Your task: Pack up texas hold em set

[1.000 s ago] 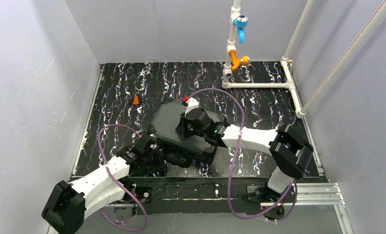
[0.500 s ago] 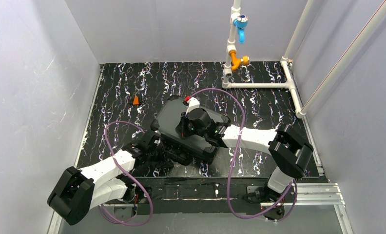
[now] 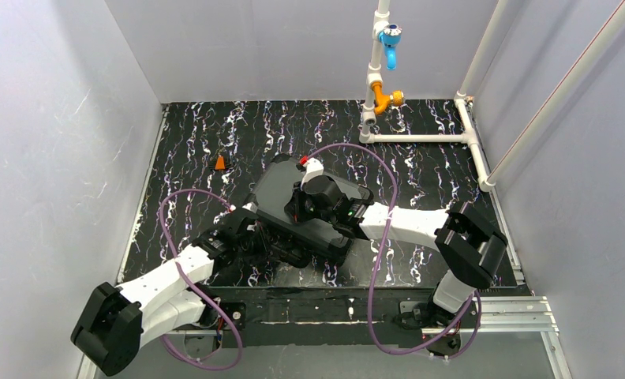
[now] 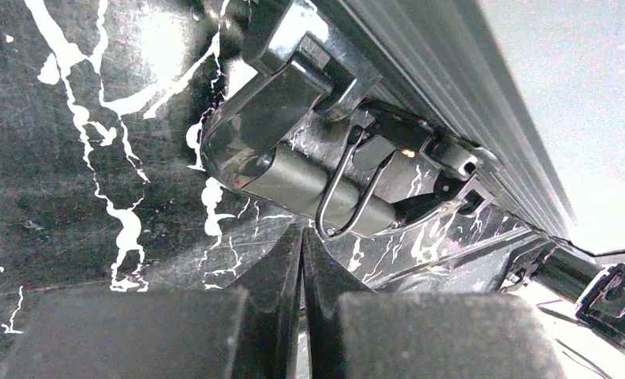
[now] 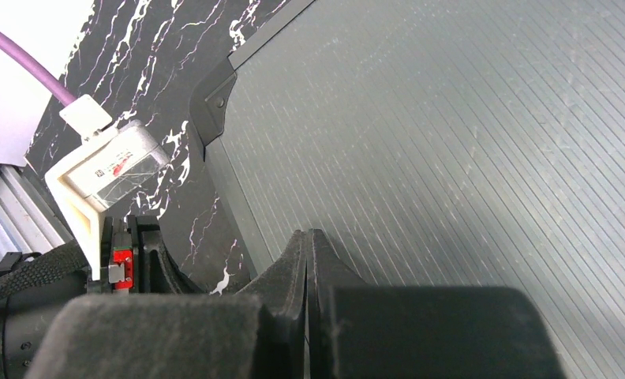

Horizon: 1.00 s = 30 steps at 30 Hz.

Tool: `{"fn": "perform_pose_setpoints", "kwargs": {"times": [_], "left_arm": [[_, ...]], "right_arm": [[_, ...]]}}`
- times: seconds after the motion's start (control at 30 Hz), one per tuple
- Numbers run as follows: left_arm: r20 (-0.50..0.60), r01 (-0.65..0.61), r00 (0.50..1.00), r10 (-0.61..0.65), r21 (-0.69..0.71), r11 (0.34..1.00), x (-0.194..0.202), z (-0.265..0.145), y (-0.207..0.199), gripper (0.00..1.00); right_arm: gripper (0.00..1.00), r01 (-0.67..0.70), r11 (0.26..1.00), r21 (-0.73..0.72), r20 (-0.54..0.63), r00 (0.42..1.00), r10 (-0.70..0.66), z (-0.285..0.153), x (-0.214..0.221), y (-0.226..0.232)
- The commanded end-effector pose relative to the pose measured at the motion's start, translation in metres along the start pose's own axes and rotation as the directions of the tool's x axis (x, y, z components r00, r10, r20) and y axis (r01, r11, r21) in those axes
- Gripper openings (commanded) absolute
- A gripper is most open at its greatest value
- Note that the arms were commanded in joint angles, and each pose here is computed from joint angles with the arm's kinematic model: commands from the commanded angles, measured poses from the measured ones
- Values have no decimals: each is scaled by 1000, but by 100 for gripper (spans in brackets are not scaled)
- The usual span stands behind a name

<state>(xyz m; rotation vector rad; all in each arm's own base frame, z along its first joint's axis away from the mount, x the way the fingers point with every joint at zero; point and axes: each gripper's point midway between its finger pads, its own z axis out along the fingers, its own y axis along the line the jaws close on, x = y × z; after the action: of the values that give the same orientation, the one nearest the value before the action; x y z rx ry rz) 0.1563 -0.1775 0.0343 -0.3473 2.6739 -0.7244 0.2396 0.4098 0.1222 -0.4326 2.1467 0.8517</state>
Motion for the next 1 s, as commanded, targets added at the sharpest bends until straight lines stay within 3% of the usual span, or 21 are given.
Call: {"fn": "perform_pose_setpoints", "kwargs": {"times": [0.0,0.63,0.97], "left_arm": [[50,-23,998,23,14,1000,-11,-2,-6,0],[59,-15,998,10,77,997,-16,7,-20,0],[68,-48,997,40,116,992,-38,17,-51,0]], "right_arm": [[1,148,962,229,-466,884,-25,-38,137,-85],[1,165,950,265,-500,866,-11,-55,158,-104],[1,131,953,273,-507,862,26,-62,173,-109]]}}
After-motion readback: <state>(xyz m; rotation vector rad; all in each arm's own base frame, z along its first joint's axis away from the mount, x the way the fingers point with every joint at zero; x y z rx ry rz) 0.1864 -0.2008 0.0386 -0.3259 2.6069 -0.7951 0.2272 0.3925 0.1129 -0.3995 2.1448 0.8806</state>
